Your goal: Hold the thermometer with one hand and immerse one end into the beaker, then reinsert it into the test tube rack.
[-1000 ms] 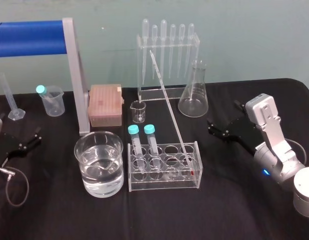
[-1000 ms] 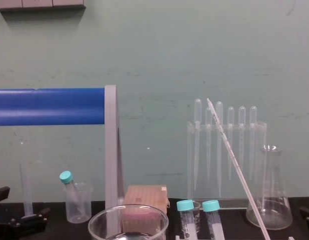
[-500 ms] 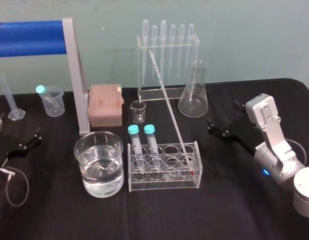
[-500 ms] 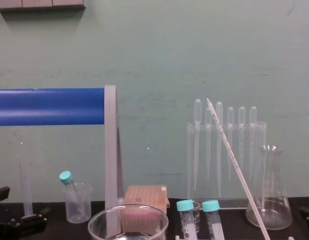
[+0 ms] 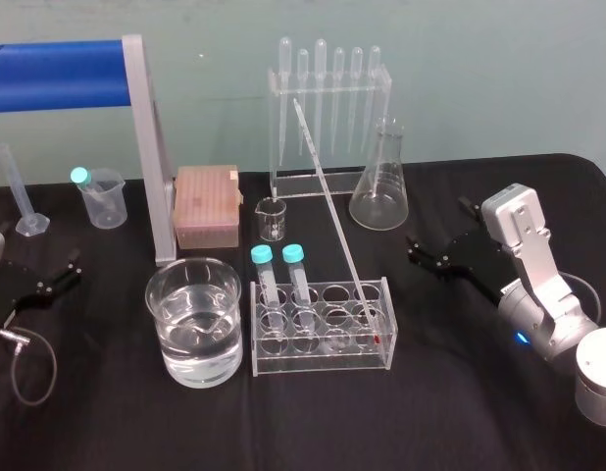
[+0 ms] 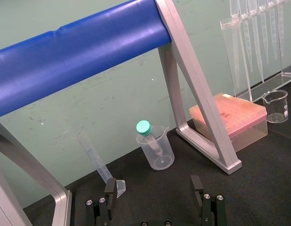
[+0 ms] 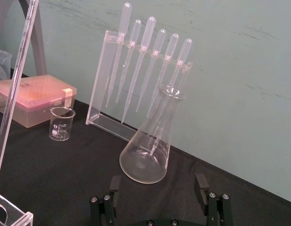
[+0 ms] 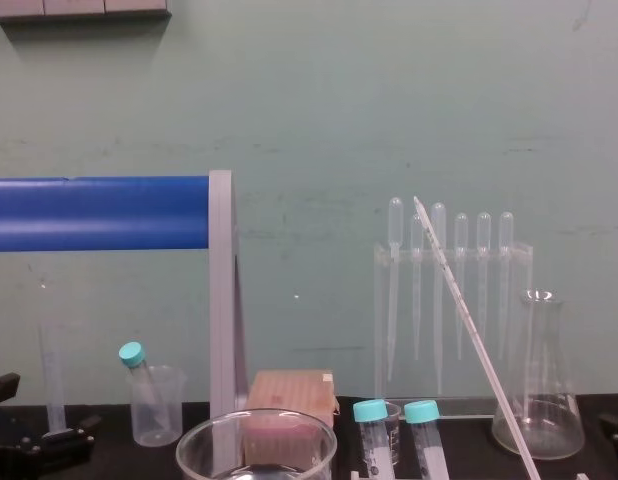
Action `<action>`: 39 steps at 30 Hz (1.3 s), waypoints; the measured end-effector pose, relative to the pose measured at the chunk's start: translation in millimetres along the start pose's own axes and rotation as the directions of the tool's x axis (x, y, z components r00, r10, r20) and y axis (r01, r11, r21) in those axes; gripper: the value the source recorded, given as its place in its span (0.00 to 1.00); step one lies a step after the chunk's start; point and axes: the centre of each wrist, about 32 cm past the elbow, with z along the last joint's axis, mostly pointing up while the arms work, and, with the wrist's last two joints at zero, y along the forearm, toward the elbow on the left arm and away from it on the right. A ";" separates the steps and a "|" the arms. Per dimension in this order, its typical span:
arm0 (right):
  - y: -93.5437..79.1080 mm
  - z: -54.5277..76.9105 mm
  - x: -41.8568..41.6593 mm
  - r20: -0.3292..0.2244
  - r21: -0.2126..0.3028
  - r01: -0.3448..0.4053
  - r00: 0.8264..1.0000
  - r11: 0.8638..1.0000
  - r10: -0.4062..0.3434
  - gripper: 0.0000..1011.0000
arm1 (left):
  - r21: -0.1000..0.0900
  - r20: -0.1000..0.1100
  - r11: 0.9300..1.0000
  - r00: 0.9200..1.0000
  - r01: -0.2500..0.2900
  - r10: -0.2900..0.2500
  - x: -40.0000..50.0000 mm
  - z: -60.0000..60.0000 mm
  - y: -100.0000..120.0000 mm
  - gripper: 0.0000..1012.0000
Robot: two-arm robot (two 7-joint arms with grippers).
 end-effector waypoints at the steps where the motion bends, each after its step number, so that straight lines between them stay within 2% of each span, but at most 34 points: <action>1: 0.0 0.0 0.0 0.000 0.000 0.000 1.000 1.000 0.000 0.99 | 0.000 0.000 1.000 1.000 0.000 0.000 0.0 0.0 0.0 1.00; 30: 0.1 0.3 0.3 -0.003 -0.001 0.002 1.000 1.000 -0.002 0.99 | 0.000 0.000 1.000 1.000 0.000 0.000 0.0 0.0 0.0 1.00; 33: 0.2 1.4 2.0 -0.022 0.003 0.006 1.000 1.000 -0.006 0.99 | 0.000 0.000 1.000 1.000 0.000 0.000 0.0 0.0 0.0 1.00; 36: -0.9 5.4 5.5 -0.068 0.032 0.013 0.998 0.999 -0.011 0.99 | 0.000 0.000 1.000 1.000 0.000 0.000 0.0 0.0 0.0 1.00; 39: -3.7 14.0 10.3 -0.142 0.094 0.022 0.990 0.995 -0.009 0.99 | 0.000 0.000 1.000 1.000 0.000 0.000 0.0 0.0 0.0 1.00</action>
